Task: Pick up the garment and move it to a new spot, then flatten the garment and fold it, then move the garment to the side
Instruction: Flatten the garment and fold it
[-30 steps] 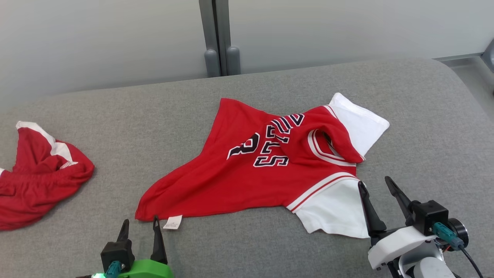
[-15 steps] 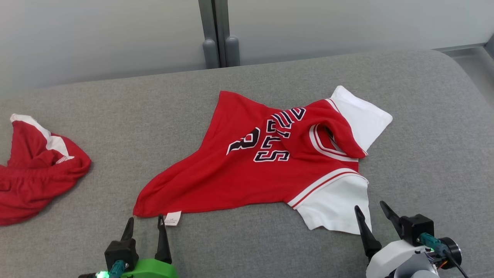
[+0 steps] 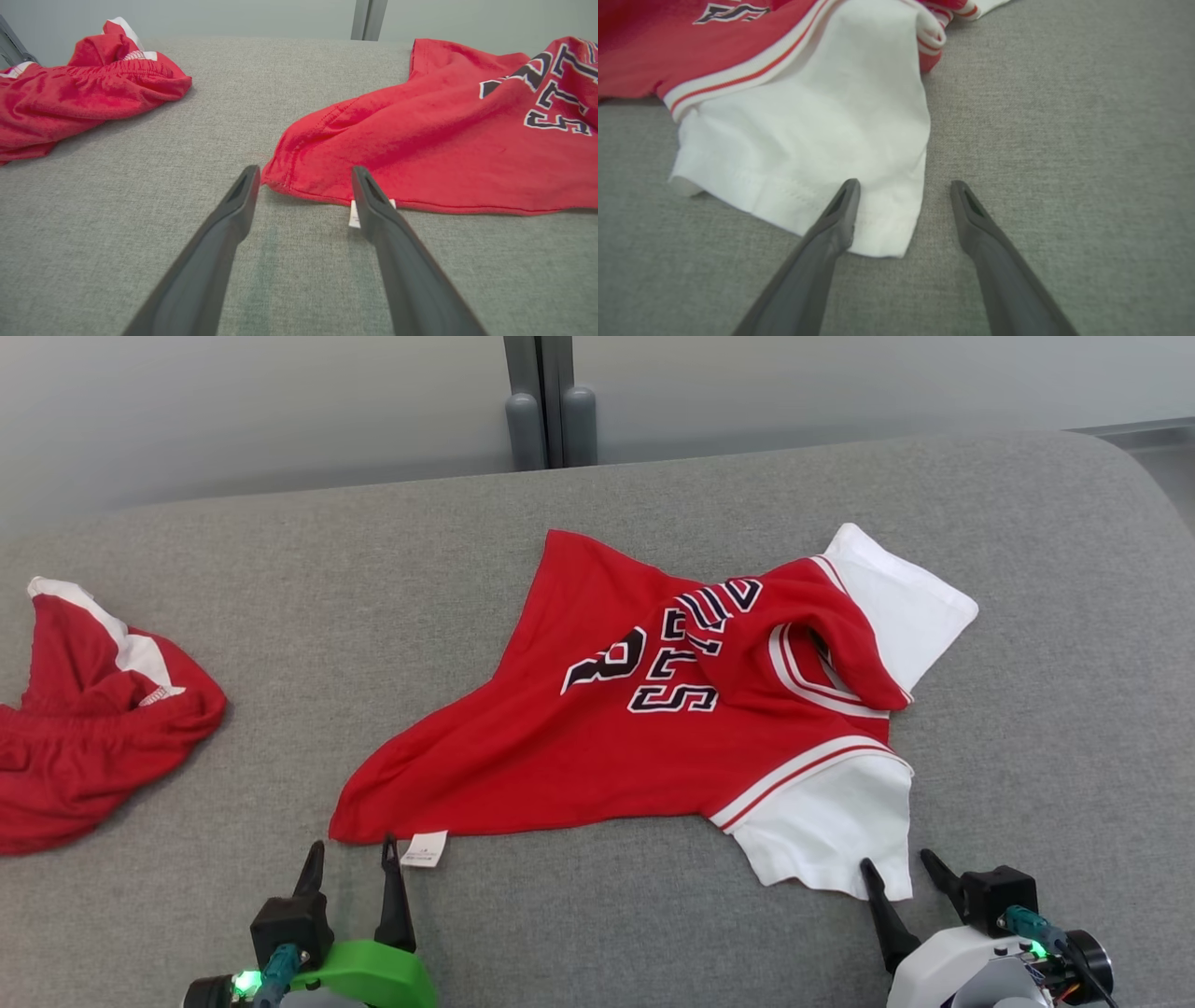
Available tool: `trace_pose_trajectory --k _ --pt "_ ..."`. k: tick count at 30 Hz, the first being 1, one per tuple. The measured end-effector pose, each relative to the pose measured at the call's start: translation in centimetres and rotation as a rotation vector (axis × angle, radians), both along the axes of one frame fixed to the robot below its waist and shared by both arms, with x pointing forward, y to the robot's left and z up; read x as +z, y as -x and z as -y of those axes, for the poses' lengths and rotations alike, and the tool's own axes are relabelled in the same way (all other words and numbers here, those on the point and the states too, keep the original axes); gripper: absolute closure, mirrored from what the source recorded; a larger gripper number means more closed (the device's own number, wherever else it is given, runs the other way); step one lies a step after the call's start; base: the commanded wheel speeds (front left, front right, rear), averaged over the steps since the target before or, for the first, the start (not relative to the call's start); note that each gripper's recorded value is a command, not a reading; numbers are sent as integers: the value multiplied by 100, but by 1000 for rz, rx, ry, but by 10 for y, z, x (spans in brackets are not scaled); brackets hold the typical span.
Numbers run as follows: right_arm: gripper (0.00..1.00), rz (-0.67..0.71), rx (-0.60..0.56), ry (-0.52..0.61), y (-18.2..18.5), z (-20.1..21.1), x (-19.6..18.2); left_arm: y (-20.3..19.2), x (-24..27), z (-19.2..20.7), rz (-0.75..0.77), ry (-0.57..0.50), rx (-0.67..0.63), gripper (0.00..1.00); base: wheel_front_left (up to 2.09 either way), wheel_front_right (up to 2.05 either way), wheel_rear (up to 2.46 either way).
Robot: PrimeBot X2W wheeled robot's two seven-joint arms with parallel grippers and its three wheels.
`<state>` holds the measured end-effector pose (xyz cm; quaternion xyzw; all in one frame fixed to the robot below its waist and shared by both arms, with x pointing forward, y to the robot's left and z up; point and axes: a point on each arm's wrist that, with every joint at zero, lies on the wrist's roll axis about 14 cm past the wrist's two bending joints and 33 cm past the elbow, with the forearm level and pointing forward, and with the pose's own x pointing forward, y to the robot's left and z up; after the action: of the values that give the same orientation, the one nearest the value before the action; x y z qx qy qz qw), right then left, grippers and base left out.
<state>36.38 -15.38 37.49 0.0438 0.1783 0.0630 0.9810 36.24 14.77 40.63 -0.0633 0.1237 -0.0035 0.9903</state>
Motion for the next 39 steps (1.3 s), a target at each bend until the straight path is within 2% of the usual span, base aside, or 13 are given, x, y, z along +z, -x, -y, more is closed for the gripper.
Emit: trace_pose_trajectory --k 1,2,3,24,25,26,27,31,39 --pt "13 -4 2 0 0 -1 -1 -1 0 -1 1 3 4 0 0 0 0" --pt "62 -7 5 1 0 -1 -2 -3 1 -2 3 7 8 0 0 0 0" --pt "100 -8 6 2 0 -1 -3 -5 1 -2 3 7 10 0 0 0 0" --pt "100 22 -42 13 -14 15 2 -24 -36 -12 -119 77 81 0 0 0 0" --pt "100 23 -42 12 -14 15 2 -24 -39 -12 -128 79 80 27 0 0 0" --pt "100 25 -41 12 -15 14 3 -24 -41 -11 -137 83 78 84 0 0 0" --pt "100 27 -42 11 -15 14 3 -25 -42 -11 -137 85 79 100 0 0 0" --pt "100 82 -50 -6 -25 14 18 -31 -39 -10 -123 102 67 100 0 0 0" --pt "100 311 -71 -91 -46 15 90 -41 1 -4 9 164 41 100 0 0 0"
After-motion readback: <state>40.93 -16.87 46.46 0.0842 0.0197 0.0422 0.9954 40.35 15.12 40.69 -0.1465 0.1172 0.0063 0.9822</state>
